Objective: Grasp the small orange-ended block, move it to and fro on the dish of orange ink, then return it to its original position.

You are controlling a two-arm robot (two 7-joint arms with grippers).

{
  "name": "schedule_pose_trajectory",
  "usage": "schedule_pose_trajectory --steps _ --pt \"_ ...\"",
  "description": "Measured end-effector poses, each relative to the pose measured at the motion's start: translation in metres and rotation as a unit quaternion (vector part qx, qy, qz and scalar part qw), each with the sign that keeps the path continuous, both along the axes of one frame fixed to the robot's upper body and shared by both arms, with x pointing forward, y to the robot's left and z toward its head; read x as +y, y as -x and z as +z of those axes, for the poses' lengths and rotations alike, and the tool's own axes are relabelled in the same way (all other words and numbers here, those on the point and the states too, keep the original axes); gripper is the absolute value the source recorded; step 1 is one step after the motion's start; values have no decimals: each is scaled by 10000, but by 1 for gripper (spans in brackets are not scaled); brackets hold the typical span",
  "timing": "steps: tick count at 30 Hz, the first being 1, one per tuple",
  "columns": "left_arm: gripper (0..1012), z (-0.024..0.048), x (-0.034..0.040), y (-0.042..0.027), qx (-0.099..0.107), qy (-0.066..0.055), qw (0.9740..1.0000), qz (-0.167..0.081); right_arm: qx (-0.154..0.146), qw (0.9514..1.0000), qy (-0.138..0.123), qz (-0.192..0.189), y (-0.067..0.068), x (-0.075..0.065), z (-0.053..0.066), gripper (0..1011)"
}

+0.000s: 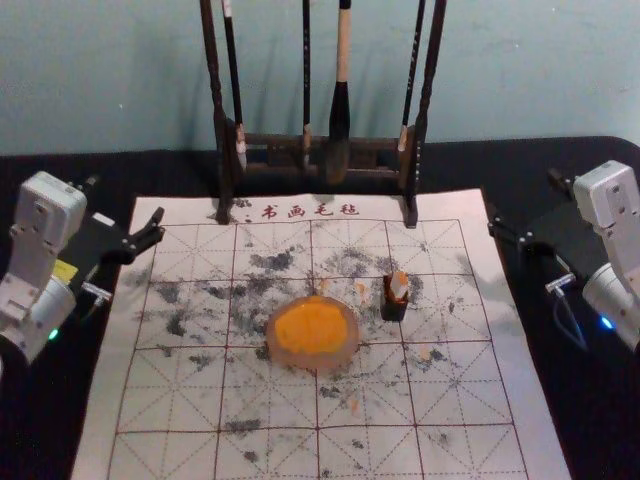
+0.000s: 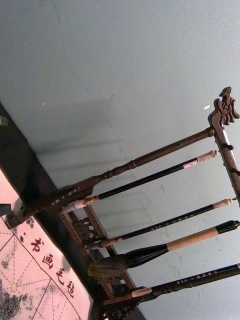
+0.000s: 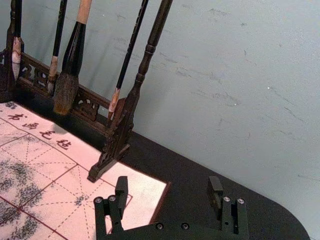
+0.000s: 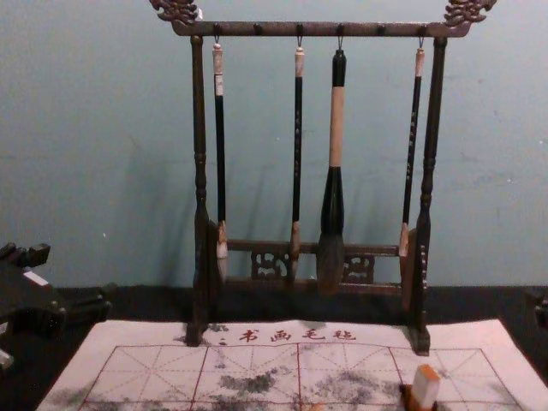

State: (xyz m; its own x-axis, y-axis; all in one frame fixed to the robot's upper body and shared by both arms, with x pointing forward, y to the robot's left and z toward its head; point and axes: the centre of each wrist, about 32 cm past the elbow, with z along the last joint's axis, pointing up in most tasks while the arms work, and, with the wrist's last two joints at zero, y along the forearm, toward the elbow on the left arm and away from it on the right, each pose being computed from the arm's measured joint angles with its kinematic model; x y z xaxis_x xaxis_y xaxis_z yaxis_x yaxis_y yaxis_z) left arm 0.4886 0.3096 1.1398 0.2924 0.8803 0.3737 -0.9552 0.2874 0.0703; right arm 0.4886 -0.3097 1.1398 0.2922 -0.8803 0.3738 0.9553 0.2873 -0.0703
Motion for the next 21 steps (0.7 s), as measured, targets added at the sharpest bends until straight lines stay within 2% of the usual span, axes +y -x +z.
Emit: schedule_pose_trajectory --steps 16,21 --pt "1001 0 0 0 0 0 10000 0 10 10000 -19 -1 9 -1 -4 1000" --pt "1001 0 0 0 0 0 10000 0 239 9995 -195 103 121 44 -24 1000"
